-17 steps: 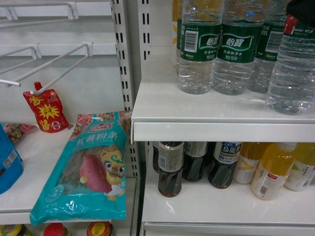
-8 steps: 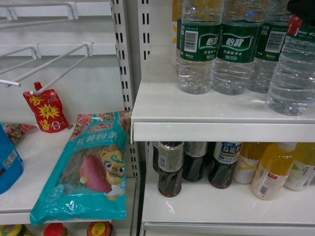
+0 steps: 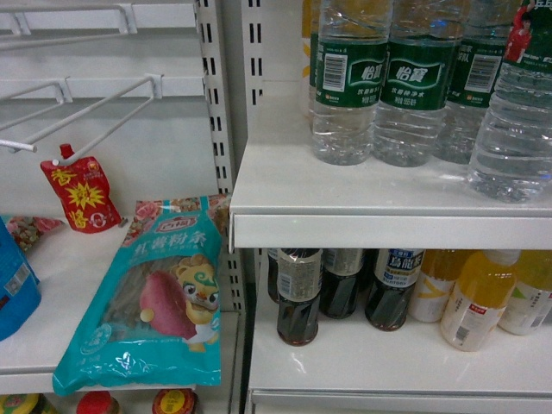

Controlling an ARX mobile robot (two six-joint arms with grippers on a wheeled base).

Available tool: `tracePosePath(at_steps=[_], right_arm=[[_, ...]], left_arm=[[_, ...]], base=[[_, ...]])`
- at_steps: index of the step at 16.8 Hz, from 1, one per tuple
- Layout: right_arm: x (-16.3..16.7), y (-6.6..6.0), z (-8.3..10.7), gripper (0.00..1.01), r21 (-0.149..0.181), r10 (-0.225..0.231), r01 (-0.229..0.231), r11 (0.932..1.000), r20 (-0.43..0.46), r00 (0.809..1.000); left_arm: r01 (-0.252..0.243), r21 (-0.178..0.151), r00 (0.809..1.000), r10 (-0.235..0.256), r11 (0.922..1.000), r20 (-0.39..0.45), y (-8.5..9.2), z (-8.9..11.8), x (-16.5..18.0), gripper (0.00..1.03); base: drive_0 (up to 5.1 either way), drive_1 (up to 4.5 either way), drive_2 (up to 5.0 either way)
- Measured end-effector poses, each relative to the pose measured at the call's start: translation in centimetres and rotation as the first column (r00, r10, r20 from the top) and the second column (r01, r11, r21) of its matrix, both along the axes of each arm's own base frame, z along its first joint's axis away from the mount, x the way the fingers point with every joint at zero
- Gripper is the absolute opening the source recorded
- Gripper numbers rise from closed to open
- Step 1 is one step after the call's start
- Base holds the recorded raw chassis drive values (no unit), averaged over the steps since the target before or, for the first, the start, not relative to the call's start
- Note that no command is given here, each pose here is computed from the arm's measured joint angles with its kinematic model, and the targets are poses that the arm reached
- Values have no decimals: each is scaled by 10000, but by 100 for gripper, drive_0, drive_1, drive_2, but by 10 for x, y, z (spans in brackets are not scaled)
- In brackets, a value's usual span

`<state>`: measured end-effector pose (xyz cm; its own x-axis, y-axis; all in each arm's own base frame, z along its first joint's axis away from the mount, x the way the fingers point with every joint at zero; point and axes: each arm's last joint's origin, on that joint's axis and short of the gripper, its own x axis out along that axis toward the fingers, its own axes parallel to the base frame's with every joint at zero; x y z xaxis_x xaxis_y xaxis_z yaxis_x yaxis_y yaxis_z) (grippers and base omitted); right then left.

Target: Move water from second to third shelf

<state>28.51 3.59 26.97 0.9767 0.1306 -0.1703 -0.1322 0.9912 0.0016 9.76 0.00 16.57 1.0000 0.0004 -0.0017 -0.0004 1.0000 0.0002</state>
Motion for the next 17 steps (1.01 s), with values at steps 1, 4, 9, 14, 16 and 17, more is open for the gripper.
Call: tracePosePath(at_steps=[1, 4, 9, 14, 16, 17], right_arm=[[-7, -1, 2, 98, 5, -13, 13, 10000, 3, 10000], [-30, -4, 7, 98, 46, -35, 34, 10000, 202, 9998], [-90, -21, 9, 90, 149, -797, 784, 9968, 1377, 9873], [-147, -36, -52, 24, 193, -1324, 1310, 9912, 1637, 9776], [-154, -36, -65, 2, 216, -1323, 1305, 9912, 1694, 9766], [-156, -36, -68, 2, 203, -1325, 1309, 9912, 1685, 9768]], left_arm=[[0, 0, 10000, 0, 10000, 0, 0, 0, 0, 98], [0, 0, 10000, 0, 10000, 0, 0, 0, 0, 98], [0, 0, 10000, 0, 10000, 0, 0, 0, 0, 98], [-4, 0, 10000, 4, 10000, 0, 0, 0, 0, 98], [0, 0, 10000, 0, 10000, 0, 0, 0, 0, 98], [-4, 0, 10000, 4, 10000, 0, 0, 0, 0, 98]], base=[[0, 0, 0], [0, 0, 0], [0, 0, 0], [0, 0, 0], [0, 0, 0], [0, 0, 0]])
